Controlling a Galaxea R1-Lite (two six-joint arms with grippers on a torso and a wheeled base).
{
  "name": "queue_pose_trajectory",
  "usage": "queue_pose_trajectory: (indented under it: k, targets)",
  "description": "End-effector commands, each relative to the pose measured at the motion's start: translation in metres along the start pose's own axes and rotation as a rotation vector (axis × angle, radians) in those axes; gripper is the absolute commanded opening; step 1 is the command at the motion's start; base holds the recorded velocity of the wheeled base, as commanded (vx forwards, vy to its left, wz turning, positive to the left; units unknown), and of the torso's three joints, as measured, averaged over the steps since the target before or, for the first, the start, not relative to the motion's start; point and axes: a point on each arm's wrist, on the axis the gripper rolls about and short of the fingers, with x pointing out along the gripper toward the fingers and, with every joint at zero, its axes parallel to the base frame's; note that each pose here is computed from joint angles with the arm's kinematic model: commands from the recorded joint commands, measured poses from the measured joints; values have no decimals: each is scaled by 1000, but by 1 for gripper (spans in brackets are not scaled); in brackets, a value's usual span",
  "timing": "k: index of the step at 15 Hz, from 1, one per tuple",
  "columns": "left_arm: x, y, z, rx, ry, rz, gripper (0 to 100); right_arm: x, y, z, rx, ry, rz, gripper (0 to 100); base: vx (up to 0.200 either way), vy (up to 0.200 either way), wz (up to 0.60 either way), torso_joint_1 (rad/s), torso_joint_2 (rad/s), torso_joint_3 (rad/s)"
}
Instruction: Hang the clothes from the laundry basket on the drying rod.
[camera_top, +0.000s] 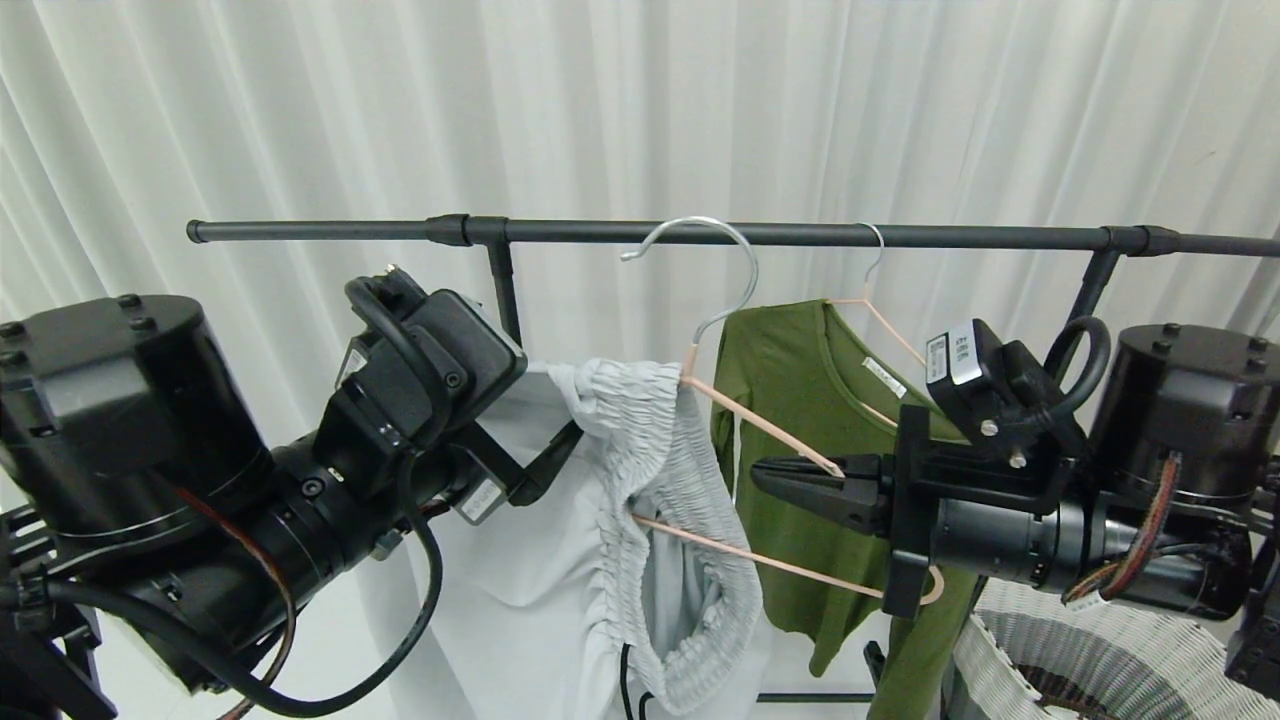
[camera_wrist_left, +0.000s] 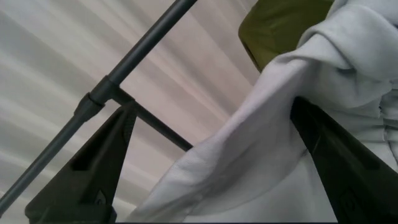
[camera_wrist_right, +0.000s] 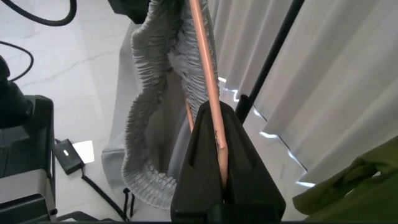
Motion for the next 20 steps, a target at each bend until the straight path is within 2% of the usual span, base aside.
queue_pose_trajectory:
  k: [1,2,12,13,15,16,19,20]
  targets:
    - [1,-1,-1,1,5,-4,100,0,1,0,0,1,4,0,0,0,0,0,0,0]
    - [1,-1,-2,2,6,-5,0,0,1,-1,2,3,4,0,0,0,0,0,0,0]
    - [8,-8,-7,6,37,-24,0,-5,0,-4,10,13,-10,0,0,0,0,0,0,0]
    - [8,-8,-8,6,41,-24,0,-6,1,-6,13,19,-13,100,0,0,0,0,0,0]
    - [6,-8,-11,7,51,-20,0,-8,-3,-8,17,27,-38,100,0,0,0,0,0,0]
    - [6,-5,-14,8,66,-4,0,-12,-11,-8,20,26,-73,100,0,0,0,0,0,0]
    - [9,7,-23,-7,208,160,0,-26,-31,-9,24,25,-169,100,0,0,0,0,0,0]
    - [9,9,-23,-14,232,191,0,-28,-34,-9,25,26,-183,100,0,0,0,0,0,0]
